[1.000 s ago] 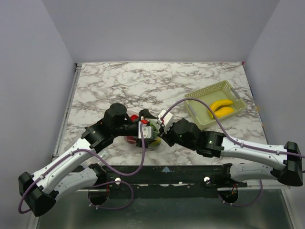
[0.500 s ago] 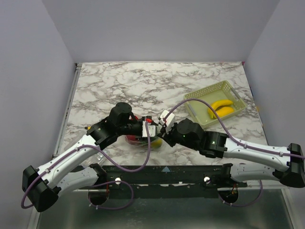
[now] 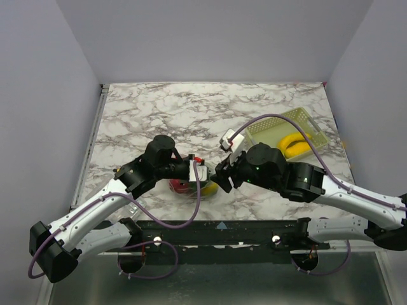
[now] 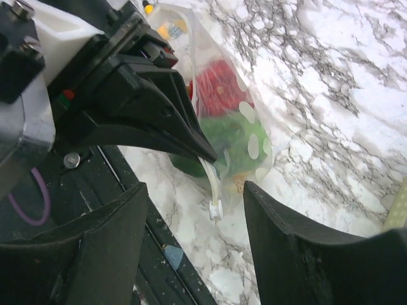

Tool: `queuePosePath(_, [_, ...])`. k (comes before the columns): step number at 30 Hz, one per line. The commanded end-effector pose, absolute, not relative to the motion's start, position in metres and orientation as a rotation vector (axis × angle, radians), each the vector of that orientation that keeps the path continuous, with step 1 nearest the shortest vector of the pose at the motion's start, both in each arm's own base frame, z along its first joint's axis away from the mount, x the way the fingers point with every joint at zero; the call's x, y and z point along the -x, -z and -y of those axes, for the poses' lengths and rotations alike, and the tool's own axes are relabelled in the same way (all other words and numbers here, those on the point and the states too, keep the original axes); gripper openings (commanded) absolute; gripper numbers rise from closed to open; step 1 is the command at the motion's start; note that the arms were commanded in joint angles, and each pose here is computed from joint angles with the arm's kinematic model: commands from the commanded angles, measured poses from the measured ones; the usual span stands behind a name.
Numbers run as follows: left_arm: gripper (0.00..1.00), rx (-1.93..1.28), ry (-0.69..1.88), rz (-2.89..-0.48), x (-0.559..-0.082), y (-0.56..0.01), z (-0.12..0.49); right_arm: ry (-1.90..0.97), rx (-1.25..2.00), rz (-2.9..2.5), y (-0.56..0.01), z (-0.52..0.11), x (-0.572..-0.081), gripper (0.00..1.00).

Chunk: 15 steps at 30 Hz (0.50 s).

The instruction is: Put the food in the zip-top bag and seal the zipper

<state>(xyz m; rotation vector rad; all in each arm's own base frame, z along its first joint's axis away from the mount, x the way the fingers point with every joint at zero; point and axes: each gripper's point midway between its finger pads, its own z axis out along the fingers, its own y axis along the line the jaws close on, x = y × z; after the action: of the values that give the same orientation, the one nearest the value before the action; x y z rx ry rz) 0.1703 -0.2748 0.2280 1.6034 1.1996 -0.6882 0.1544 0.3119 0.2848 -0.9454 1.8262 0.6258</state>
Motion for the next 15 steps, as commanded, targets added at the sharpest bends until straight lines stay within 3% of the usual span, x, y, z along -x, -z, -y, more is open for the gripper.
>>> queuePosePath(1, [0.00, -1.604, 0.715, -1.132, -0.164, -0.249, 0.277, -0.601, 0.993, -1.954, -0.262, -0.296, -0.140, 0.64])
queuePosePath(5, [0.00, -1.598, 0.716, -1.127, -0.163, -0.250, 0.277, -0.567, 0.997, -1.973, -0.255, -0.297, -0.143, 0.51])
queuePosePath(8, [0.00, -1.596, 0.722, -1.120, -0.162, -0.251, 0.278, -0.551, 0.999, -1.973, -0.253, -0.297, -0.145, 0.48])
queuePosePath(12, [0.00, -1.601, 0.737, -1.115, -0.160, -0.251, 0.278, -0.517, 1.016, -1.987, -0.251, -0.297, -0.148, 0.37])
queuePosePath(15, [0.00, -1.603, 0.740, -1.113, -0.159, -0.251, 0.278, -0.500, 1.042, -1.994, -0.247, -0.297, -0.147, 0.36])
